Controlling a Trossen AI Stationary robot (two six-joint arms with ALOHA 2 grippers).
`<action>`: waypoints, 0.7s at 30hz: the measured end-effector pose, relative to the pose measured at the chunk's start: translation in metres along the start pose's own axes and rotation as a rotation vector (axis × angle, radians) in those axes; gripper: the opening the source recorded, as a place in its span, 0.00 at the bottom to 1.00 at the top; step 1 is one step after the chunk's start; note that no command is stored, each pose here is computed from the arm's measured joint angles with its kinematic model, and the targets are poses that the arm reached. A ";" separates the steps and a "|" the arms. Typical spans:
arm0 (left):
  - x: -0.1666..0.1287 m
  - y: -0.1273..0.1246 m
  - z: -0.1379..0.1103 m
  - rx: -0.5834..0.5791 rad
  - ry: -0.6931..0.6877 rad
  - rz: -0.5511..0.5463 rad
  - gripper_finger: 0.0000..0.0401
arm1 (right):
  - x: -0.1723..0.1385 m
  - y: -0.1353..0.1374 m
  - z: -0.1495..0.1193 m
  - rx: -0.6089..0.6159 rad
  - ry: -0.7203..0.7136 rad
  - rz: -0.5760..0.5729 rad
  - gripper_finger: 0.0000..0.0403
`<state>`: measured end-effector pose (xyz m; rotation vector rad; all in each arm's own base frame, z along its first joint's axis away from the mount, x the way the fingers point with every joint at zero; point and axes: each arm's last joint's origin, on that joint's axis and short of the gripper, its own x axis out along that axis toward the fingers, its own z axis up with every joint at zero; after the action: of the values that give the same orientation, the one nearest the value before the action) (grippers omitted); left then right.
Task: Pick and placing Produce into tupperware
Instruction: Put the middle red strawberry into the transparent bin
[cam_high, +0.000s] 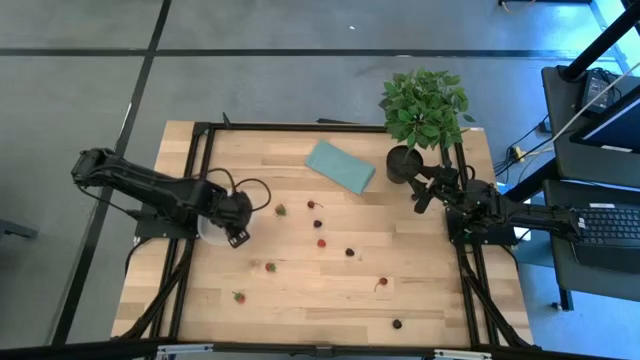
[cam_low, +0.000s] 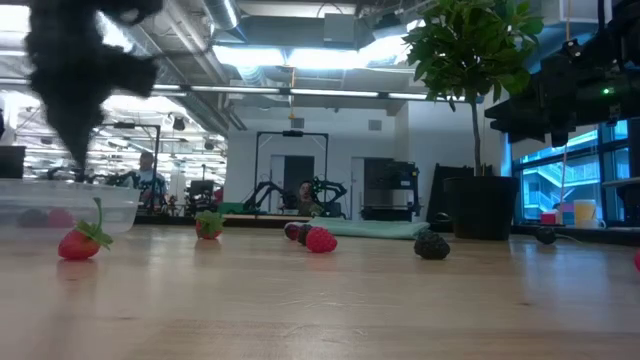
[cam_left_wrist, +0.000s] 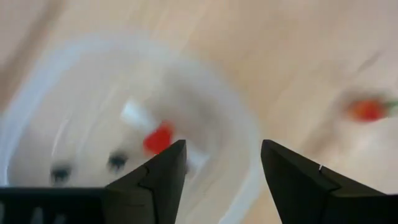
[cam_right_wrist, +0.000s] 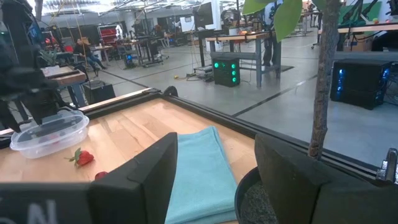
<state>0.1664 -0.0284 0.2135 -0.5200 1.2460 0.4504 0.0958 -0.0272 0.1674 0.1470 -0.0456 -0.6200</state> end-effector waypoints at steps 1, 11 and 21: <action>-0.004 -0.004 0.004 0.015 -0.035 -0.030 0.50 | 0.000 0.000 0.000 0.000 0.000 0.000 0.54; -0.001 -0.055 0.021 0.497 -0.210 -0.248 0.50 | 0.000 0.000 0.000 -0.001 0.000 0.000 0.54; 0.055 -0.088 0.014 0.529 -0.095 -0.203 0.50 | 0.000 0.000 0.000 0.000 0.000 0.000 0.54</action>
<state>0.2435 -0.0884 0.1751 -0.1667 1.1488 -0.0332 0.0959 -0.0272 0.1674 0.1471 -0.0453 -0.6204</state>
